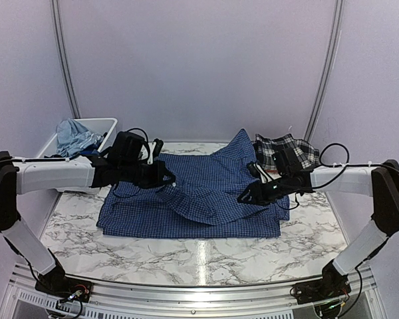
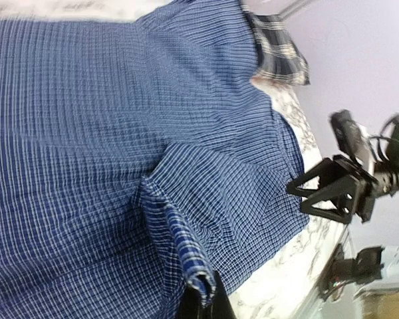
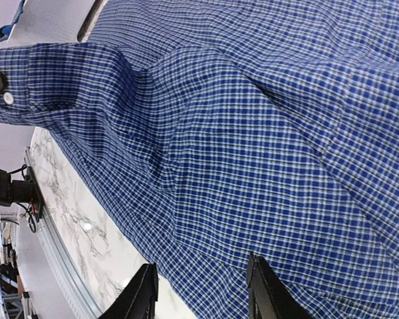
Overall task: Fold and stack the mixed laundry pile
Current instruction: Adjust the 1/3-folded shirt at the center of the board, then move the 1/3-folded shirt to the center of the board.
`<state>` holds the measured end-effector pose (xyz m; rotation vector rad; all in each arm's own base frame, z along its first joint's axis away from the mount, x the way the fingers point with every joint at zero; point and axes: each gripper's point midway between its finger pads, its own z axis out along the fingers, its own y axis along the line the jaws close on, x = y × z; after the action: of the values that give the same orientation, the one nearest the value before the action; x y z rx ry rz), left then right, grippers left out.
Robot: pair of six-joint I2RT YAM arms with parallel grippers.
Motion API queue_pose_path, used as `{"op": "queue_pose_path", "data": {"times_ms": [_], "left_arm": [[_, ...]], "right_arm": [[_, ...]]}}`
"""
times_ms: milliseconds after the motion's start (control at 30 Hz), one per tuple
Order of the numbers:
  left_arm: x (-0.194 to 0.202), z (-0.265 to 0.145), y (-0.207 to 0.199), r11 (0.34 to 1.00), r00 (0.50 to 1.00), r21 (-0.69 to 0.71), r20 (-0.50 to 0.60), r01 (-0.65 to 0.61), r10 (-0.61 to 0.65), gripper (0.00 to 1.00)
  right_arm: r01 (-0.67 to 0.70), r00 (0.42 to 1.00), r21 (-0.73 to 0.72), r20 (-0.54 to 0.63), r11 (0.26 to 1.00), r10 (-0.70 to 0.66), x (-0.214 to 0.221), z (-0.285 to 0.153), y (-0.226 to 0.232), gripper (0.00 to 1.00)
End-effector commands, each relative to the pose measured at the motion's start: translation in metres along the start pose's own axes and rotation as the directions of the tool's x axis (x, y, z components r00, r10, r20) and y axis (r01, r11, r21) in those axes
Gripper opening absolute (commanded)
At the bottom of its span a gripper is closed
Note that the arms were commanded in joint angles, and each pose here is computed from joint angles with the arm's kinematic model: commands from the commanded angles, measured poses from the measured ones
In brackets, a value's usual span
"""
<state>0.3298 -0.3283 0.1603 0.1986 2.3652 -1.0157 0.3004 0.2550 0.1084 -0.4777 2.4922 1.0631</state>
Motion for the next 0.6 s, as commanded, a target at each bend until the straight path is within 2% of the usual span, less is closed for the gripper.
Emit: {"op": "queue_pose_path", "data": {"times_ms": [0, 200, 300, 433, 567], "left_arm": [[0.019, -0.01, 0.041, 0.973, 0.985, -0.166, -0.093, -0.159, 0.145, 0.0], [0.055, -0.004, 0.095, 0.949, 0.982, -0.307, -0.188, -0.079, 0.02, 0.0], [0.06, -0.01, 0.123, 0.9, 0.986, -0.433, -0.163, -0.042, -0.032, 0.0], [0.05, -0.027, 0.146, 0.819, 0.992, -0.57, -0.124, -0.061, -0.012, 0.19], [0.029, -0.053, 0.145, 0.766, 0.995, -0.635, -0.085, -0.099, 0.058, 0.64]], "right_arm": [[-0.029, 0.999, 0.059, 0.023, 0.998, 0.027, 0.003, -0.013, -0.014, 0.42], [-0.035, 0.999, 0.093, -0.007, 0.995, 0.036, 0.013, -0.01, -0.024, 0.42], [-0.035, 0.999, 0.107, -0.033, 0.994, 0.038, 0.019, -0.007, -0.029, 0.42], [-0.041, 0.997, 0.118, -0.061, 0.992, 0.048, 0.028, -0.006, -0.033, 0.42], [-0.037, 0.997, 0.137, -0.066, 0.99, 0.047, 0.03, -0.009, -0.034, 0.42]]}}
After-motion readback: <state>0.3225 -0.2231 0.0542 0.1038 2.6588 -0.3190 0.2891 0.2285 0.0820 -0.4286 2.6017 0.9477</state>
